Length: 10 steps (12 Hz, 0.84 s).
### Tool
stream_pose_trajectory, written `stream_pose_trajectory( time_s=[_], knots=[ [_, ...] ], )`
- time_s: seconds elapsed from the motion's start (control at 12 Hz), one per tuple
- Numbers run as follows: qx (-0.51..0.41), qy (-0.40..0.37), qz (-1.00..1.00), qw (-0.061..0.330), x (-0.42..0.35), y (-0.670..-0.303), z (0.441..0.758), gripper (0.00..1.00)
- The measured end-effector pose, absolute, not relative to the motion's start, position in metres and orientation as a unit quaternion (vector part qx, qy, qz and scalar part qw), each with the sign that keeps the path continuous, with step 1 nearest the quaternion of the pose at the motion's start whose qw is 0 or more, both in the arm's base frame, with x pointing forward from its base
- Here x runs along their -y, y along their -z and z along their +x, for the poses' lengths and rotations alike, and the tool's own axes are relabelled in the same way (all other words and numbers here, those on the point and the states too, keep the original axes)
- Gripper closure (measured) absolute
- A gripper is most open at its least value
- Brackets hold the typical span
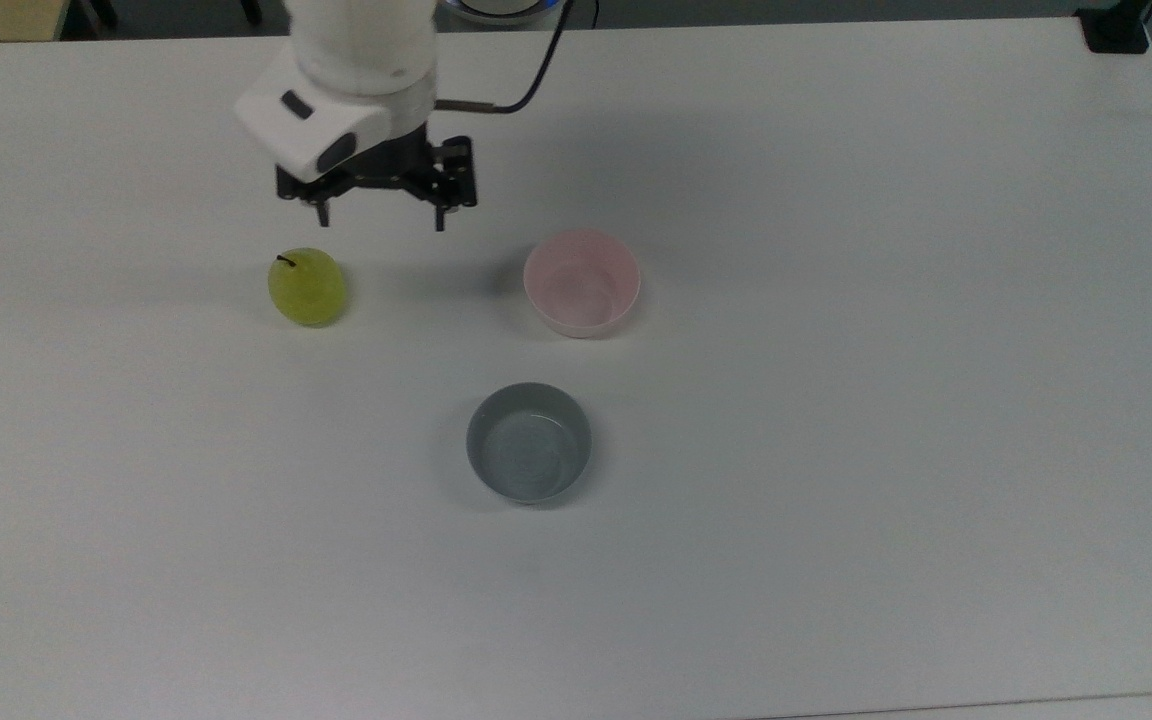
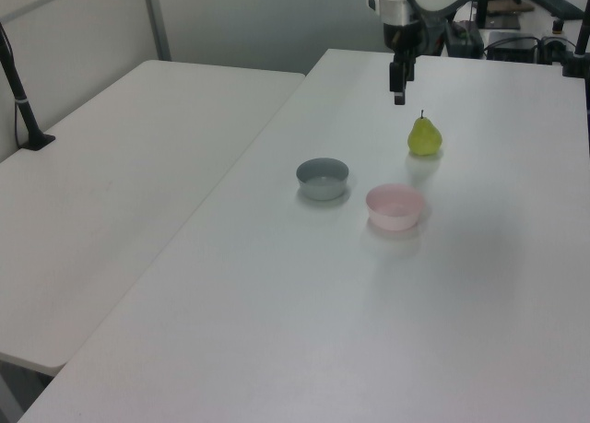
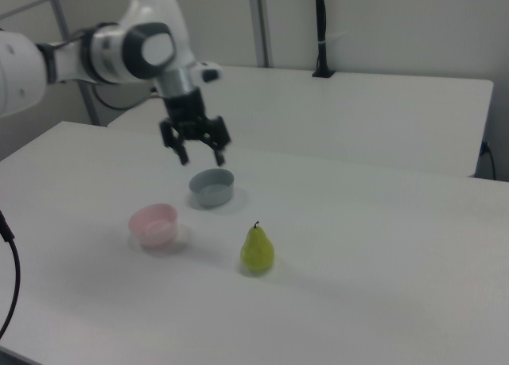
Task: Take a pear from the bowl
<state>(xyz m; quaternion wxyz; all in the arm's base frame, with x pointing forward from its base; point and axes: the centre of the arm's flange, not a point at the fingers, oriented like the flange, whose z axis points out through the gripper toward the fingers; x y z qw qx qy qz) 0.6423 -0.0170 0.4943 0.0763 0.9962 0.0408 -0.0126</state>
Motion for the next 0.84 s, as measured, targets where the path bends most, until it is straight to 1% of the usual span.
stream_pose_trajectory(
  time_s=[0.17,0.25,0.42,0.58,0.84],
  knots=[
    [-0.042,-0.002,0.996,0.075,-0.039,-0.525,0.628,0.0],
    [-0.037,-0.006,0.997,0.071,-0.055,-0.539,0.619,0.0],
    [-0.027,-0.014,0.999,0.039,-0.063,-0.567,0.604,0.0],
    [-0.024,0.0,0.999,0.03,-0.062,-0.581,0.59,0.0],
    [-0.022,0.002,0.999,0.029,-0.059,-0.585,0.586,0.0]
  ],
)
